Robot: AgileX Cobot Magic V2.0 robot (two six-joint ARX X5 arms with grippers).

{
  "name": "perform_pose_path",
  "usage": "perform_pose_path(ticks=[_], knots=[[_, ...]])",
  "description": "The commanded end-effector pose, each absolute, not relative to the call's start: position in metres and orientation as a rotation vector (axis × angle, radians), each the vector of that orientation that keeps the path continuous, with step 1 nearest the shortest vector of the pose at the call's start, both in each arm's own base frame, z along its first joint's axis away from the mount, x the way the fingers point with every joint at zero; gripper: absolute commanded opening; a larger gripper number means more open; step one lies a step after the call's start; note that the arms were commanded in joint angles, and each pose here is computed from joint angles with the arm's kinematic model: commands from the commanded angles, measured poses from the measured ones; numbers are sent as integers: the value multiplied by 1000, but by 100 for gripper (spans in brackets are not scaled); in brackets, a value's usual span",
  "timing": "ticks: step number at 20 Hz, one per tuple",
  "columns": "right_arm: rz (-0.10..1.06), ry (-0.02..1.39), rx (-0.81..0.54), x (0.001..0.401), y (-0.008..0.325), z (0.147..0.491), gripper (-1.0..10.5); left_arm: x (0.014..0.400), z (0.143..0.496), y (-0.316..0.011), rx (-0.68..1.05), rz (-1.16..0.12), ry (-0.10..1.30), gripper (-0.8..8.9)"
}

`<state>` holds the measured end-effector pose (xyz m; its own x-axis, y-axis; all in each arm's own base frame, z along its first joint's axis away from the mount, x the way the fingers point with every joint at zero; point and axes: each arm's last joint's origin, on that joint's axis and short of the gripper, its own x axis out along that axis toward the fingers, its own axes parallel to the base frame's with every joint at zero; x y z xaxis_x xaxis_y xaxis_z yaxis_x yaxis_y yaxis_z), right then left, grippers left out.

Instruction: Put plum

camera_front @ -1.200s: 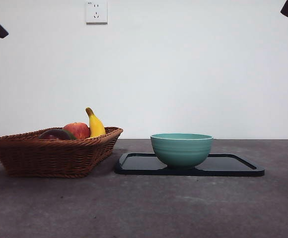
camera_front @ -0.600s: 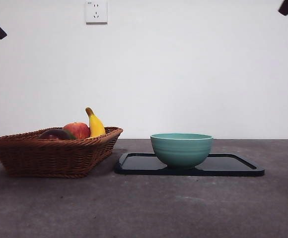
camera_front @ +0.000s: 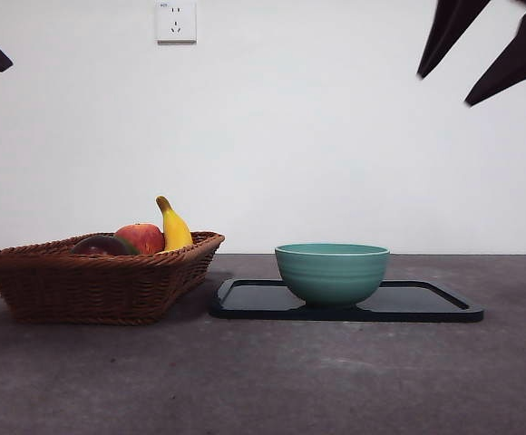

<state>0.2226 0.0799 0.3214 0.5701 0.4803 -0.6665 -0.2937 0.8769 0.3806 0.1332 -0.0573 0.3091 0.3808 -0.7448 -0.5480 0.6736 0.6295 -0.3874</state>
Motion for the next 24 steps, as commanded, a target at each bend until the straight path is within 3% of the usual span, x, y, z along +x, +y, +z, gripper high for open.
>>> perform_pose_path(ticks=[1, 8, 17, 22, 24], knots=[[458, 874, 202, 253, 86, 319, 284, 135, 312, -58, -86, -922, 733, 404], [441, 1012, 164, 322, 105, 279, 284, 135, 312, -58, -86, -922, 732, 404], [433, 1093, 153, 358, 119, 219, 282, 135, 312, -58, -86, -922, 733, 404], [435, 1116, 141, 365, 126, 199, 200, 135, 312, -58, -86, -921, 734, 404], [411, 1101, 120, 366, 127, 199, 108, 135, 312, -58, -87, -921, 734, 404]])
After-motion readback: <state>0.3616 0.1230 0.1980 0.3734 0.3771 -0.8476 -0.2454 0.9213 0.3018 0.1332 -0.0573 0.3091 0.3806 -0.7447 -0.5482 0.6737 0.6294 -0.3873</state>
